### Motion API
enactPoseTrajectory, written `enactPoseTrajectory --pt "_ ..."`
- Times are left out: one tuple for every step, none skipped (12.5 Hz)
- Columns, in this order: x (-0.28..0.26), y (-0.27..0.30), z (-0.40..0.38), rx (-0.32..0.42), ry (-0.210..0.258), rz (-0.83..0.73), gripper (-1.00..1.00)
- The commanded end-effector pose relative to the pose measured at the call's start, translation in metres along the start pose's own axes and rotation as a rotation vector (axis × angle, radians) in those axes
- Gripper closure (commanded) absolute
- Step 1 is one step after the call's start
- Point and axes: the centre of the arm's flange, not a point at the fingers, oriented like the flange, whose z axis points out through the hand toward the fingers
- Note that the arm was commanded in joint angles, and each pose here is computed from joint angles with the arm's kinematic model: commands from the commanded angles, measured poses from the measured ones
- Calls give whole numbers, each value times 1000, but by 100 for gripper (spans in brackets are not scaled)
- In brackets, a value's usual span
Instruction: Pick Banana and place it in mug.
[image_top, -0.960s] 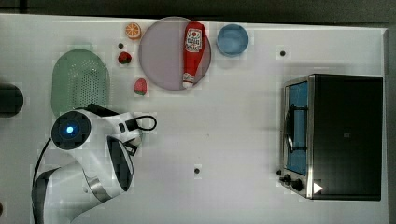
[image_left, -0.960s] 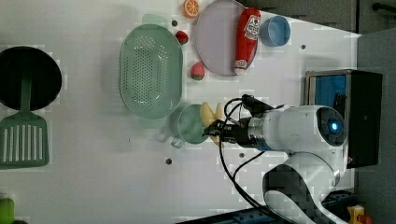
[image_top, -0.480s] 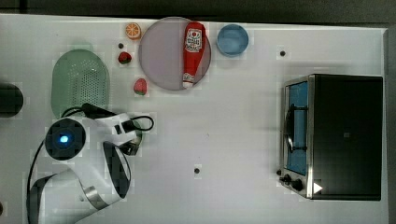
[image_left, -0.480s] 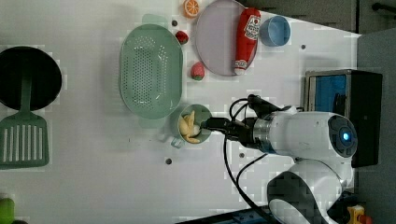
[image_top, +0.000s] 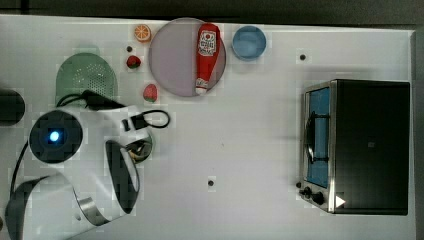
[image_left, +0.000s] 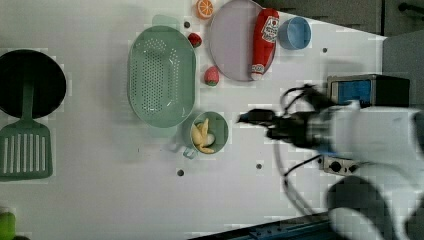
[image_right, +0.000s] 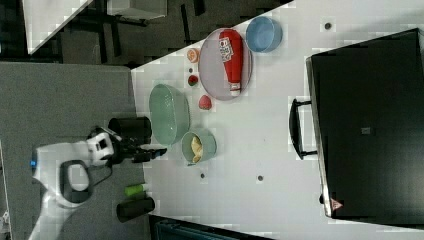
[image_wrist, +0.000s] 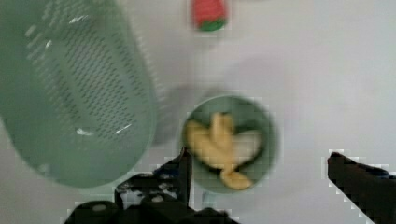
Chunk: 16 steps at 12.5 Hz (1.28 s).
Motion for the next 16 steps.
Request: enactPoseTrajectory --pt "73 84 -119 45 72 255 -100" --pt "83 107 -142 28 58 296 -100" --pt "92 130 -160 18 46 337 -100" --pt "100 149 -178 14 44 374 -100" --pt "107 167 -193 9 43 405 -100" --pt "111 181 -207 2 36 430 -100" --pt "112 193 -215 -18 23 449 -100" --pt "113 201 -221 -27 12 463 -100" --pt "114 206 -225 -25 12 474 -100" --pt "116 208 -226 -18 20 477 -100" --pt "118 207 -226 -11 30 478 -100" --pt "120 207 -224 -7 36 478 -100" --pt "121 206 -222 -9 33 478 -100" --pt "122 206 -220 -13 29 478 -100" --pt "122 205 -218 -14 27 478 -100" --pt "123 205 -217 -15 25 478 -100"
